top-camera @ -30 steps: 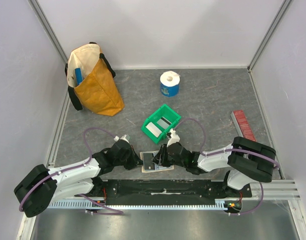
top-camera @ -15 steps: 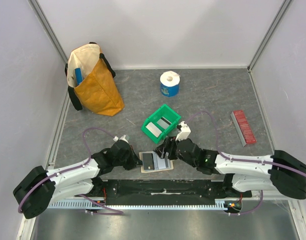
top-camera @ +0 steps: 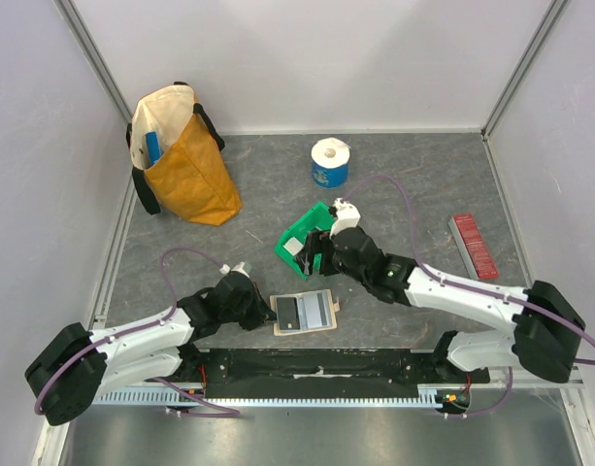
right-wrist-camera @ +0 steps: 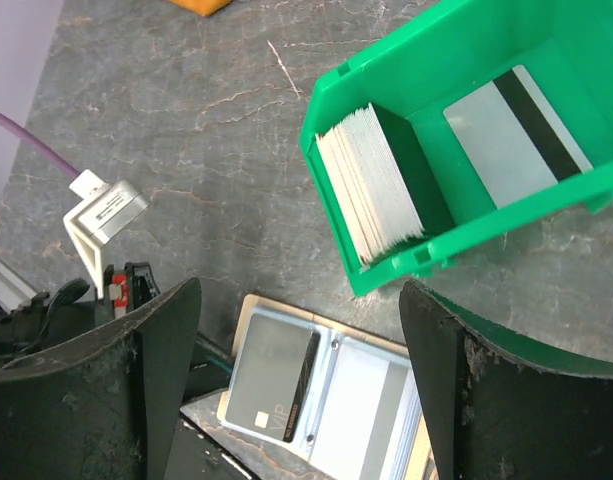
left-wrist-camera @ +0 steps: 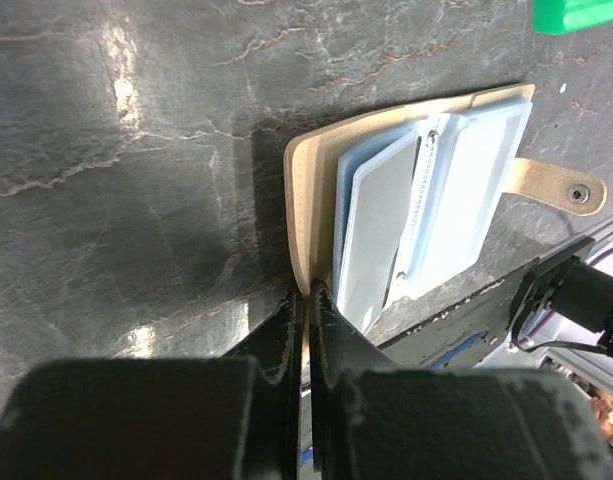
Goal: Put the credit cards into the card holder
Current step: Insert the credit card into the card holder, then pick up the credit card from the storage box.
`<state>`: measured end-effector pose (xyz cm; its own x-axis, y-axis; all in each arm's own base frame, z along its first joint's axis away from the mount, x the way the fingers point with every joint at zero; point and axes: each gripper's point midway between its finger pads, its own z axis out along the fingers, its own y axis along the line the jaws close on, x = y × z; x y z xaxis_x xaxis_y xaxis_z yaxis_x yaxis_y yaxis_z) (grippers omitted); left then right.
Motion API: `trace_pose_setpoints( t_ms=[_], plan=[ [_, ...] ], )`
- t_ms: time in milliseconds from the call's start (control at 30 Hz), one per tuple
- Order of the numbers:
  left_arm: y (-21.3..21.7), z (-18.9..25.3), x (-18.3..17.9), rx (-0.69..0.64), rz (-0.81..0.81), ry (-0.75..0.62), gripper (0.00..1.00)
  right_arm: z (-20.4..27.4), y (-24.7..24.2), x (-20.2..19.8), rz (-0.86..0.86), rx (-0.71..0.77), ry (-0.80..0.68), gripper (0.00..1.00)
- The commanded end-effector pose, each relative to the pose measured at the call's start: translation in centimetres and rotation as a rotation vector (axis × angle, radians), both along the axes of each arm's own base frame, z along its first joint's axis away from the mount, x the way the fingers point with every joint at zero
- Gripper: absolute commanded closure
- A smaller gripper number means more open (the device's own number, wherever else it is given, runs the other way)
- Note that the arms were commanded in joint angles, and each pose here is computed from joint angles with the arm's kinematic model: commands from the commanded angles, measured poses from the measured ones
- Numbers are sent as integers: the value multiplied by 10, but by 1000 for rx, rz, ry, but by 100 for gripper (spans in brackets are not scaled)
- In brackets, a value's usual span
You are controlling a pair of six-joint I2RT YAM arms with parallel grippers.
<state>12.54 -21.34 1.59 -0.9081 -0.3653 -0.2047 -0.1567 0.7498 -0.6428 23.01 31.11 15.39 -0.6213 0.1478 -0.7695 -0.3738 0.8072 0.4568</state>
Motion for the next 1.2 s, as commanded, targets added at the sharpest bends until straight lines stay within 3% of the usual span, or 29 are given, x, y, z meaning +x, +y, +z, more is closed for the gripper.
trace_pose_setpoints(
  t_ms=[0,667,1167],
  plan=[
    [0,7,5,24,-38,-51,98,9,14,12,108,-53,0,12],
    [-4,19,8,-7,-45,-77,98,-19,26,75,241,-77,109,11],
    [-4,17,7,-3,-41,-71,98,-51,43,91,321,-108,172,6]
  ],
)
